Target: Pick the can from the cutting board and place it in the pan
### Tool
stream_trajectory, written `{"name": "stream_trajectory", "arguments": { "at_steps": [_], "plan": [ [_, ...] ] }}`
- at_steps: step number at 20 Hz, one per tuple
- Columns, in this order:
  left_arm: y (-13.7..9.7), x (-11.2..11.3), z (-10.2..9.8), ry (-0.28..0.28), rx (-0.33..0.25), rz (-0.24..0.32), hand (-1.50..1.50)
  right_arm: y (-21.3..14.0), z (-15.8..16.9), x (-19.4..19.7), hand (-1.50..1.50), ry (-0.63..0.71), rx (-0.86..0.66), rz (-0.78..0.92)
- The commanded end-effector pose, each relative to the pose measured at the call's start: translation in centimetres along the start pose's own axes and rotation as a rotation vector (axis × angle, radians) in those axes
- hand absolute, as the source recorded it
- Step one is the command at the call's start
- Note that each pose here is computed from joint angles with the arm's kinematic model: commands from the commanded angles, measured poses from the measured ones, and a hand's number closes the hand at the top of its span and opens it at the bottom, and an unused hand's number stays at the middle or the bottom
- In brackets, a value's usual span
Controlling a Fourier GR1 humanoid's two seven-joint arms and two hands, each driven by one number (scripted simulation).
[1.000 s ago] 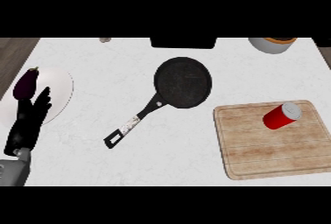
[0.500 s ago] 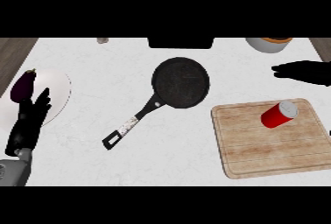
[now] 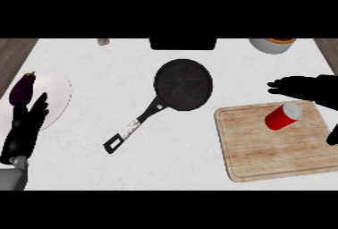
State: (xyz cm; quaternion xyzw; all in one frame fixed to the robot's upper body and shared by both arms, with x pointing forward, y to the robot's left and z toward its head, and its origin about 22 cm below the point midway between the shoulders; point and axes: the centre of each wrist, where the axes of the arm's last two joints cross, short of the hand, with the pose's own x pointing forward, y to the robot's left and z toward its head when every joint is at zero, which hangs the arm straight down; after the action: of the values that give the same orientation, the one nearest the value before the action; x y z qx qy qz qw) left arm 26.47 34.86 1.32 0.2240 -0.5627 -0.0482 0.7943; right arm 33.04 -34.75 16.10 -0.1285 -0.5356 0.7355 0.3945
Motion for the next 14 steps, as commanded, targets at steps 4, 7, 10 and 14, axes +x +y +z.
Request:
{"name": "stream_trajectory", "arguments": {
  "at_steps": [4,7,10,14],
  "plan": [
    [0.9,1.1,-0.3,0.006,0.015,0.003,0.0,1.5,-1.9,-1.6,-1.5,0.021,0.024,0.047],
    [1.0,1.6,-0.3,0.004,0.012,0.001,0.0,1.9,-0.7,-1.5,-1.5,0.023,0.058,0.067],
    [-0.1,0.3,-1.0,-0.002,0.024,-0.001,0.0,2.8,-2.2,-0.7,-1.5,0.023,0.096,0.067],
    [-1.3,-0.1,0.3,0.007,0.014,0.002,0.0,4.6,-1.7,-0.5,-1.5,0.006,0.095,0.069]
  ]
}}
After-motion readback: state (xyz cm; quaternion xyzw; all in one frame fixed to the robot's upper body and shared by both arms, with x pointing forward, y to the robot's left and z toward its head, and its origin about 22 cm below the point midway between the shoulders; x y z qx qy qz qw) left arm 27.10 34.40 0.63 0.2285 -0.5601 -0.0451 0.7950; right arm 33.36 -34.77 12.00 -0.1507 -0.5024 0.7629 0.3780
